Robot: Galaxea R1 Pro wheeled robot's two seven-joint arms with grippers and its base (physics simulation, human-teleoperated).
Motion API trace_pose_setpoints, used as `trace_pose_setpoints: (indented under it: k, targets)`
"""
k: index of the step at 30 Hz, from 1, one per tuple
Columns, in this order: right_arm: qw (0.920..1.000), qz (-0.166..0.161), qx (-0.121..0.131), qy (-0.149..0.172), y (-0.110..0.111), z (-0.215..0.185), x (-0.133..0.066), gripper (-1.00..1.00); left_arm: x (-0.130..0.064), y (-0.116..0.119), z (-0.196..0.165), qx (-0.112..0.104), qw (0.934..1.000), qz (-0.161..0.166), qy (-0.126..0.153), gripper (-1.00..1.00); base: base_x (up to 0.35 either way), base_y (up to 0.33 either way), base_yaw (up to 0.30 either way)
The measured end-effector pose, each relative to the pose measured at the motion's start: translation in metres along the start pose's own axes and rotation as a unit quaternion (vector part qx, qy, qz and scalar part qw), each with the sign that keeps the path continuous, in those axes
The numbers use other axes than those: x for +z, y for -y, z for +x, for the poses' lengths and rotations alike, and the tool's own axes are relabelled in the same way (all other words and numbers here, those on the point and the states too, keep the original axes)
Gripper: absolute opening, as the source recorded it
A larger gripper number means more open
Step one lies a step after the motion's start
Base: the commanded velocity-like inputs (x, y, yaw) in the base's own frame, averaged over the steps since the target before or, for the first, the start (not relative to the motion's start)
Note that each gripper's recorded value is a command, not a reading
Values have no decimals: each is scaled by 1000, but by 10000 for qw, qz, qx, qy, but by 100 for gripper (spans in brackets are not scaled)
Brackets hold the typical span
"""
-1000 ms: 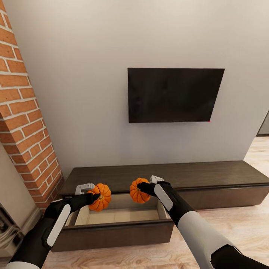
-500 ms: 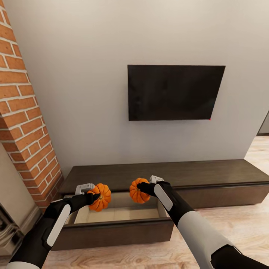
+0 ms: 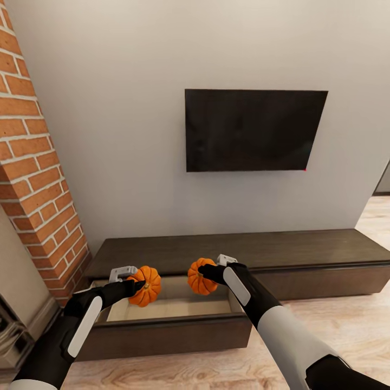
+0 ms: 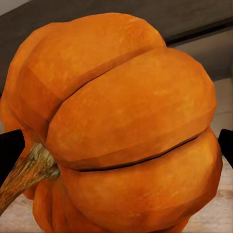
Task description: Place each of the two pumpkins and all three candles from the living room inside a cabinet in the living room (use any cabinet), then make sure every cabinet is closed, and position the cauldron so it is next to a table in the living room.
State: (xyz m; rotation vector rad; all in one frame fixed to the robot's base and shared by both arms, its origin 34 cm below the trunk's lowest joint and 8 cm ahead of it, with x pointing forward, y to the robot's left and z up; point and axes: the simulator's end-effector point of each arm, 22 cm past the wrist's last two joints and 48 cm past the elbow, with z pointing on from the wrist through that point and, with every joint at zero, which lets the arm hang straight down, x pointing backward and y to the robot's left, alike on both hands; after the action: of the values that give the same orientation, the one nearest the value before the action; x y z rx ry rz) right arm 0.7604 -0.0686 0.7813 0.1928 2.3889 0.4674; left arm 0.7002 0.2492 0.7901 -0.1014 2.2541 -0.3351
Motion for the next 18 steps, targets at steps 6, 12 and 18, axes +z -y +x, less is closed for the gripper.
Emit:
trace_pose_setpoints:
  k: [6, 12, 18]
  targets:
    - [10000, -5, -18, -2, 3, 7, 7, -100, 6, -3, 8, 1, 10000, 2, 2, -100, 0, 0, 0]
    - [10000, -11, -16, -3, 7, 14, 14, -100, 12, -6, 16, 4, 10000, 3, 5, -100, 0, 0, 0]
    - [10000, 0, -18, -8, 10, 18, 17, -100, 15, -7, 20, 1, 10000, 10, 15, -100, 0, 0, 0]
